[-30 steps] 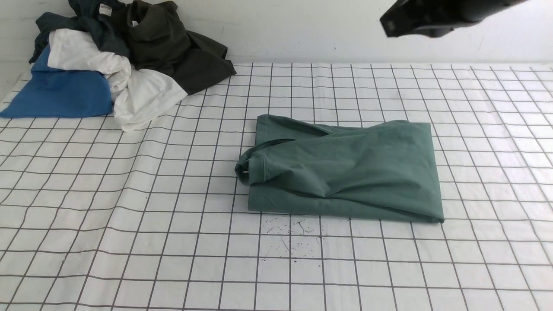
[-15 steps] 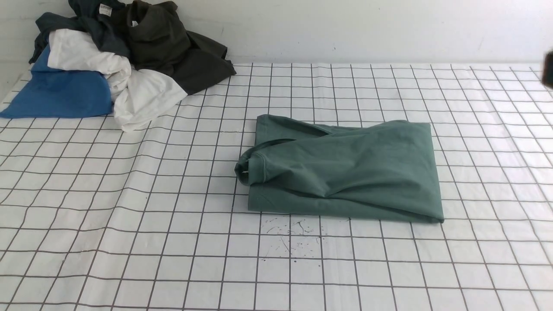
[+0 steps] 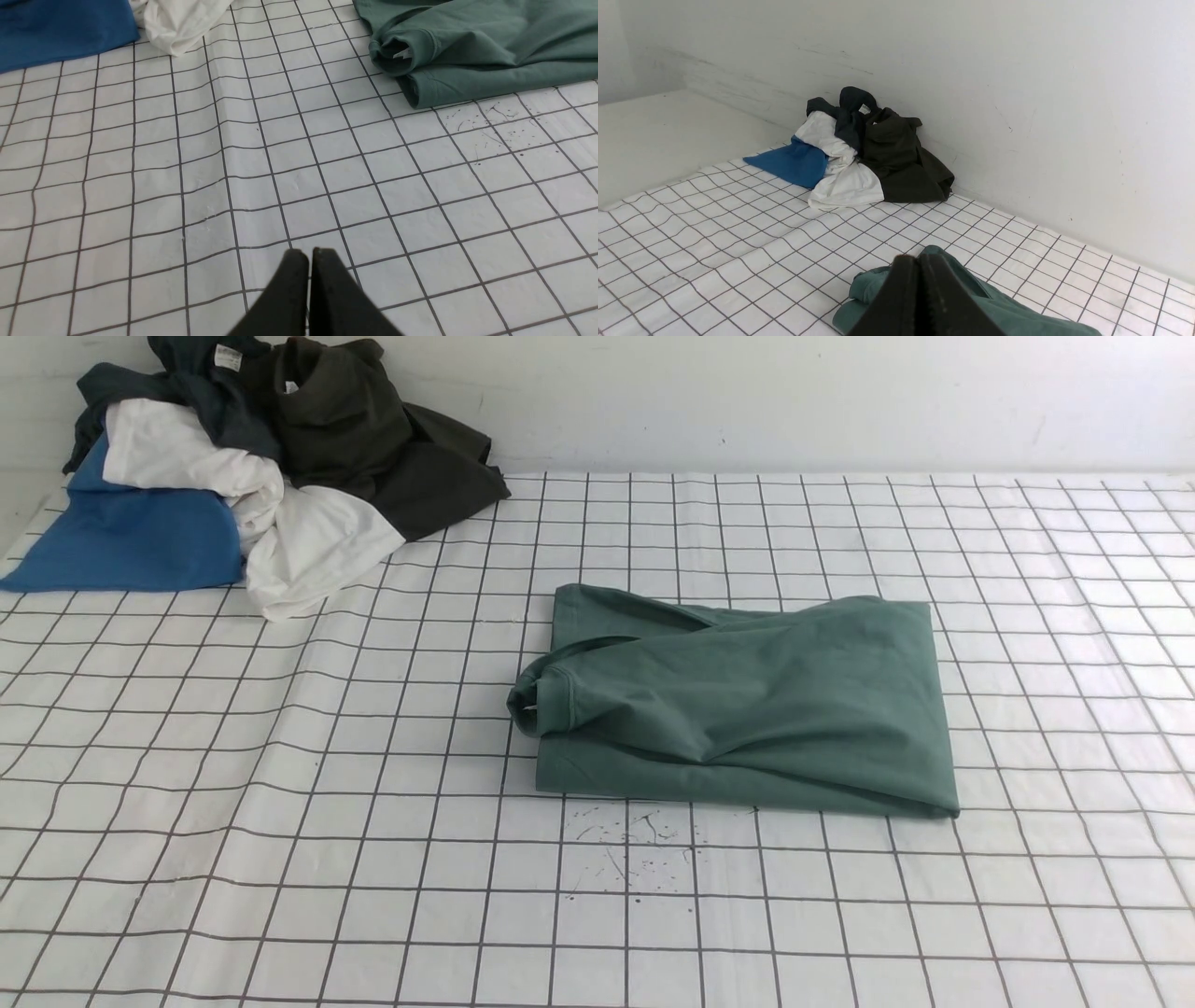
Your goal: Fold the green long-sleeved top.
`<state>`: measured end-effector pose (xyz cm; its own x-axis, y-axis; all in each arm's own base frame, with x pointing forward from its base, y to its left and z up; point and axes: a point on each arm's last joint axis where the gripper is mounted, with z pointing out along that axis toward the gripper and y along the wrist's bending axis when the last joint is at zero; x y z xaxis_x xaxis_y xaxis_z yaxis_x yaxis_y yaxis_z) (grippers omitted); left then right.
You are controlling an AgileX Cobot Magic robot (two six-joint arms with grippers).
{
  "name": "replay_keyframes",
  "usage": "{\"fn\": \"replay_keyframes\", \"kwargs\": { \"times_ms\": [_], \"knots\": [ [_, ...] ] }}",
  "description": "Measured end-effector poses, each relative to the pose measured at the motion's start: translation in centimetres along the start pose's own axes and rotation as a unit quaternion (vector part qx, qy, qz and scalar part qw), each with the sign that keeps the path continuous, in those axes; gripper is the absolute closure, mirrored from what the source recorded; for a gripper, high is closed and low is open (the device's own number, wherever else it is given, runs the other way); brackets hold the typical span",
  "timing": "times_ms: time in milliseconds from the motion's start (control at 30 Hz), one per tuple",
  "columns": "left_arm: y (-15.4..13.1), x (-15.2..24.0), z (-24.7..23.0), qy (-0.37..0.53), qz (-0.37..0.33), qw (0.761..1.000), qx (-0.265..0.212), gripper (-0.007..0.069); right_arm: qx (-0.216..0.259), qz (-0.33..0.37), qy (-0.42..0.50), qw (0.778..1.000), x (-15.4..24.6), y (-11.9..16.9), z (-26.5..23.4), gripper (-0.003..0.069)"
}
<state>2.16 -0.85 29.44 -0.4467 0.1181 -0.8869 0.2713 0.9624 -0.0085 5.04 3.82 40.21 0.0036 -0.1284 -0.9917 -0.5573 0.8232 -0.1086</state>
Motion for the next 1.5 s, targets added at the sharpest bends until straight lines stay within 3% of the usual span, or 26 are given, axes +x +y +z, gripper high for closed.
{"fn": "replay_keyframes", "kwargs": {
  "times_ms": [300, 500, 533, 567, 600, 867, 1133, 1500],
  "knots": [
    [0.0, 0.0, 0.0, 0.000, 0.000, 1.000, 0.000, 0.0632, 0.001, -0.010, 0.024, 1.000, 0.8, 0.0, 0.3, 0.0673],
    [0.0, 0.0, 0.0, 0.000, 0.000, 1.000, 0.000, 0.0632, 0.080, 0.009, -0.031, 0.996, 5.2, -0.8, 1.3, 0.0673],
    [0.0, 0.0, 0.0, 0.000, 0.000, 1.000, 0.000, 0.0632, 0.052, 0.028, -0.051, 0.997, 7.4, -1.2, 1.4, 0.0673],
    [0.0, 0.0, 0.0, 0.000, 0.000, 1.000, 0.000, 0.0632, 0.152, 0.041, -0.056, 0.986, 9.1, -1.4, 1.1, 0.0673],
    [0.0, 0.0, 0.0, 0.000, 0.000, 1.000, 0.000, 0.0632, 0.180, 0.050, -0.059, 0.981, 10.6, -1.6, 0.9, 0.0673],
    [0.0, 0.0, 0.0, 0.000, 0.000, 1.000, 0.000, 0.0632, 0.323, 0.070, -0.007, 0.944, 19.8, -1.7, -0.6, 0.0673],
    [0.0, 0.0, 0.0, 0.000, 0.000, 1.000, 0.000, 0.0632, 0.332, 0.087, 0.066, 0.937, 22.3, -1.6, -0.6, 0.0673],
    [0.0, 0.0, 0.0, 0.000, 0.000, 1.000, 0.000, 0.0632, 0.326, 0.090, 0.072, 0.938, 22.4, -1.5, -0.5, 0.0673]
  ]
}}
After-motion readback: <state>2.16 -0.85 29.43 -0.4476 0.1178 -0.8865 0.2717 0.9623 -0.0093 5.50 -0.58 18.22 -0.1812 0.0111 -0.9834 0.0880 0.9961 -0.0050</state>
